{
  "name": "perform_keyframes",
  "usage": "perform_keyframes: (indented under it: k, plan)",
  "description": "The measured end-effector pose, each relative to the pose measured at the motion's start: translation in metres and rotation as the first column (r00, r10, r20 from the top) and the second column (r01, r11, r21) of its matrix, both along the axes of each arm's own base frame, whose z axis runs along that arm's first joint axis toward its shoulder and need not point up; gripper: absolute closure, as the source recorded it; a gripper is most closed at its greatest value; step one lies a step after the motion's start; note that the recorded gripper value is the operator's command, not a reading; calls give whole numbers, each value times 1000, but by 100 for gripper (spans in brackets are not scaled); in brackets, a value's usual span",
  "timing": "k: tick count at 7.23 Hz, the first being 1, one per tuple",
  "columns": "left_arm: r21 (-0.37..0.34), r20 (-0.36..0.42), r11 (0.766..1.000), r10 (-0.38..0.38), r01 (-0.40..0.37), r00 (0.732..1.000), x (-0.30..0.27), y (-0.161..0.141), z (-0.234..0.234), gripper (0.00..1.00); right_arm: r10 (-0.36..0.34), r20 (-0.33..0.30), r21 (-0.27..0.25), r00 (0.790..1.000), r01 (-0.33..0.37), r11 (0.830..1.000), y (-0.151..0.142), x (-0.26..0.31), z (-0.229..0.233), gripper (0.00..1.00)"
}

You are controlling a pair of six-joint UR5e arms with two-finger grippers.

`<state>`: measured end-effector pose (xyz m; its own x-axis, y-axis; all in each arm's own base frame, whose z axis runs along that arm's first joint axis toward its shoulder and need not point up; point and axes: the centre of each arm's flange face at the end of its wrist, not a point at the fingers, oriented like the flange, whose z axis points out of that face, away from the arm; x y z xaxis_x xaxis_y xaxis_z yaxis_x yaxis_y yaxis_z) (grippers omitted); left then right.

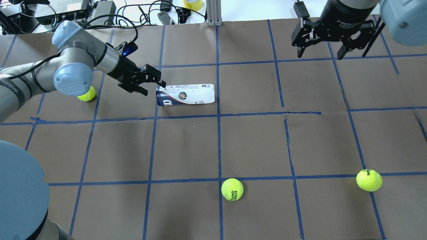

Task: Lift up tennis ball bucket
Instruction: 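Move the left gripper toward the lying can's navy lid end, then close the left gripper on the can's lid end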

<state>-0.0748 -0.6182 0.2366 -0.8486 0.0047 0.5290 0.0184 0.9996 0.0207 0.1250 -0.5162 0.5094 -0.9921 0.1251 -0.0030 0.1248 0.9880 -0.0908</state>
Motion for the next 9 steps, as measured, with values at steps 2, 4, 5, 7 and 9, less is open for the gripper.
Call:
perform_keyframes:
  k: [2, 4, 5, 7, 9]
  plan:
    - [0, -5, 1000, 1, -1, 1000, 0, -6, -16, 0, -2, 1, 0, 1000, 2, 1000, 0, 0, 0, 0]
    - [0, -34, 1000, 7, -7, 999, -2, -10, -26, 0, -3, 1, 1, 1000, 3, 1000, 0, 0, 0, 0]
    - [1, -60, 1000, 14, -14, 998, -4, -12, -28, 0, -3, 1, 1, 1000, 3, 1000, 0, 0, -1, 0]
    - [2, -78, 1000, 19, -19, 997, -5, -14, -32, 1, -3, 1, 1, 1000, 3, 1000, 0, 0, -1, 0]
    - [7, -86, 1000, 21, -20, 996, -7, -15, -38, 1, -2, 1, 1, 1000, 2, 1000, 0, 0, -1, 0]
